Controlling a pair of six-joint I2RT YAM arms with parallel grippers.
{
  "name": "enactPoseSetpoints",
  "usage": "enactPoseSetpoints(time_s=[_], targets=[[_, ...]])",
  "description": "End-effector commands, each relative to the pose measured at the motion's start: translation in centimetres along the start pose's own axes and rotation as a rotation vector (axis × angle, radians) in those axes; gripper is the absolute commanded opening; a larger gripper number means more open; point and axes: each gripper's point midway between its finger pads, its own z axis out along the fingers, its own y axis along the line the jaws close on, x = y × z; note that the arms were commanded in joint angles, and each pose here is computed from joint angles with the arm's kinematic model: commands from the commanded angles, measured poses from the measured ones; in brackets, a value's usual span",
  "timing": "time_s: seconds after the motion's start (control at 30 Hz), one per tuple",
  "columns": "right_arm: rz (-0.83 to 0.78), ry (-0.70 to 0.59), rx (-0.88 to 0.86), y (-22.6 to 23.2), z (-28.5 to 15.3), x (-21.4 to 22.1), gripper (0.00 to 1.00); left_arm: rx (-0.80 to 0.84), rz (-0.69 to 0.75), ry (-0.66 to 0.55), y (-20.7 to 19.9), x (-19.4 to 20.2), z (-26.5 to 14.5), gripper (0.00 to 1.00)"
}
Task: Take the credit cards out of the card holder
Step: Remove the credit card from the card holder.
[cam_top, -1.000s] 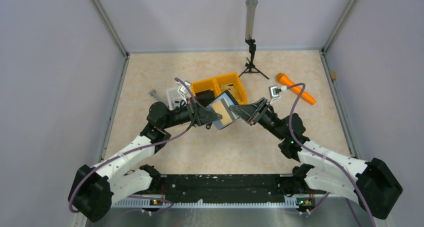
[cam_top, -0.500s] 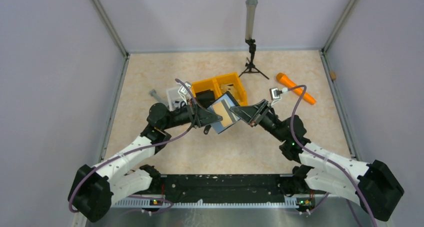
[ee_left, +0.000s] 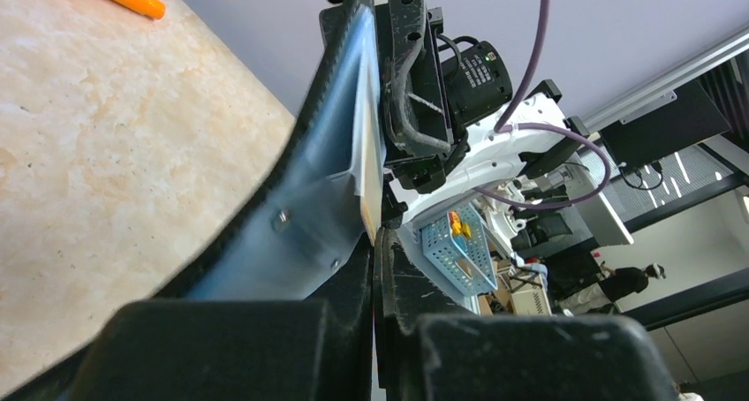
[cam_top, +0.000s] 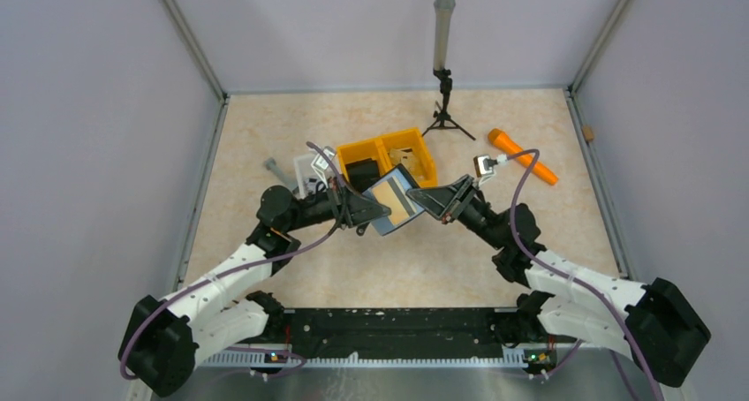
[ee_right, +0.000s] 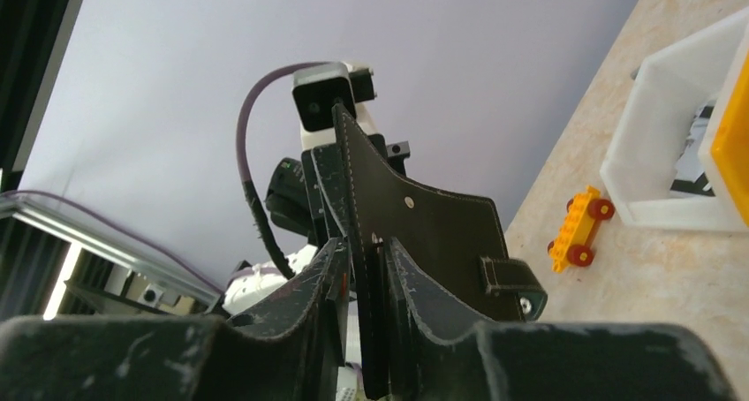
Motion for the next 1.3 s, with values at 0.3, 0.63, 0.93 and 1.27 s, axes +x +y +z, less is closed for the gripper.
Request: enactPoseSetpoints(time_s=[0.3,0.63,0.93,1.27], targets=[[-0.02,0.009,-0.155,4.0,0.6,-0.6,0.0,0.041,0.034,-0.011,-0.9,-0.5,0.1,0.0],[0.054,-0.016,-0.168,4.1,-0.1,-1.3,0.0,0.093,0.07,-0.02,-1.9,-0.2,-0.5,0.27],[0.104,0.03,-0.218,4.5,0.1,-0.5,0.0,0.118,0.078,-0.003,-2.3,-0.3,-0.2,0.48],[0.084,0.074,-0.185,3.8,0.5,0.3,0.0,0.127,0.075,-0.004,-2.2,-0.8,0.3,0.31]])
